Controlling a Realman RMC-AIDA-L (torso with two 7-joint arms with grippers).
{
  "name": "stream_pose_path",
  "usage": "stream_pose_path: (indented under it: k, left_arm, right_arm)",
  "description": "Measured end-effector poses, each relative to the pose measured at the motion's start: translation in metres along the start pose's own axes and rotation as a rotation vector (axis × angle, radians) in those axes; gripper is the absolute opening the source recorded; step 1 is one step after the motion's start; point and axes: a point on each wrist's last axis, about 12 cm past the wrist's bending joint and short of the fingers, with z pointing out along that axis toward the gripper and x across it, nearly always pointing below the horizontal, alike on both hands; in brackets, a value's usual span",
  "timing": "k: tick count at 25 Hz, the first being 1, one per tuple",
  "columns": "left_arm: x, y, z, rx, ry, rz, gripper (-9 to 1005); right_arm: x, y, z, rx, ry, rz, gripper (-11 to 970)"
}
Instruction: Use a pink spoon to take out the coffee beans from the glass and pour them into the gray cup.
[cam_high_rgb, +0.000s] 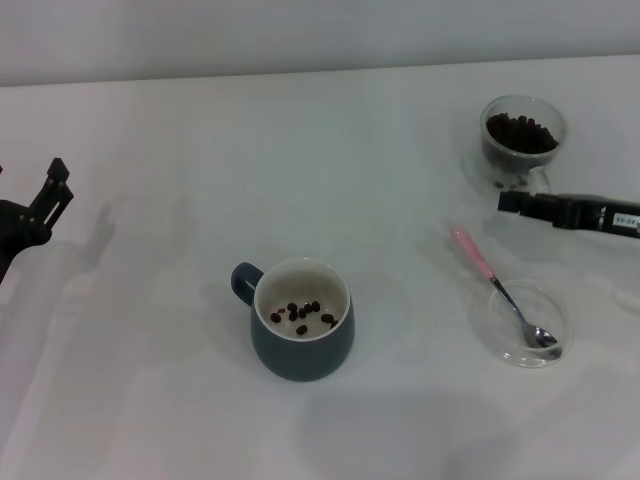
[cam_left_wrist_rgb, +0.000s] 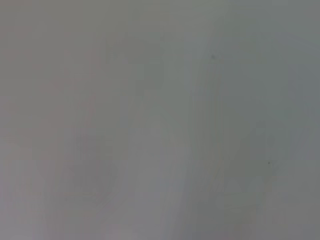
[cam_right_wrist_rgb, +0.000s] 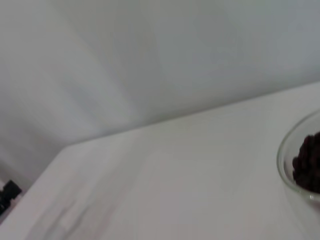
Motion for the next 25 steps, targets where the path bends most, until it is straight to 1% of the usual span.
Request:
stream_pose_path:
  k: [2, 4, 6, 8, 10, 13, 14, 16, 18, 21, 23, 24, 25]
  left_arm:
    - [0.000, 0.000, -0.001, -0.001, 0.001, 0.000, 834]
    - [0.000, 0.001, -0.001, -0.002, 0.002, 0.000, 834]
    - [0.001, 0.001, -0.001, -0.004, 0.003, 0.001, 834]
    - [0.001, 0.001, -0.002, -0.004, 0.003, 0.001, 833]
    - [0.001, 0.002, -0.002, -0.008, 0.005, 0.003, 833]
    - [0.001, 0.003, -0.003, -0.016, 0.008, 0.003, 833]
    - [0.002, 0.004, -0.003, -0.022, 0.013, 0.001, 833]
    - [0.002, 0.004, -0.003, -0.023, 0.017, 0.000, 834]
    - [0.003, 0.006, -0.003, -0.033, 0.023, -0.002, 834]
    - [0.004, 0.008, -0.003, -0.054, 0.030, -0.011, 834]
    - [0.004, 0.008, -0.003, -0.061, 0.032, -0.015, 834]
    - [0.004, 0.008, -0.002, -0.065, 0.033, -0.017, 834]
    - [0.004, 0.009, -0.001, -0.068, 0.034, -0.020, 834]
  right_arm:
    - [-0.003, 0.001, -0.004, -0.014, -0.030, -0.029, 186]
    - [-0.005, 0.003, -0.009, -0.034, -0.074, -0.078, 255]
    - [-0.006, 0.005, -0.015, -0.047, -0.154, -0.133, 324]
    - [-0.005, 0.005, -0.021, -0.036, -0.237, -0.173, 393]
    - [-0.003, 0.003, -0.027, 0.003, -0.340, -0.199, 480]
    - [0.006, -0.002, -0.036, 0.115, -0.511, -0.253, 610]
    - [0.011, -0.004, -0.038, 0.162, -0.572, -0.274, 631]
    - [0.022, -0.007, -0.041, 0.274, -0.698, -0.292, 673]
    - [0.035, -0.011, -0.043, 0.420, -0.773, -0.341, 715]
    - [0.046, -0.014, -0.041, 0.551, -0.734, -0.453, 779]
    - [0.051, -0.017, -0.039, 0.611, -0.687, -0.498, 821]
    - [0.053, -0.019, -0.038, 0.631, -0.667, -0.502, 842]
    - [0.053, -0.021, -0.037, 0.649, -0.645, -0.505, 842]
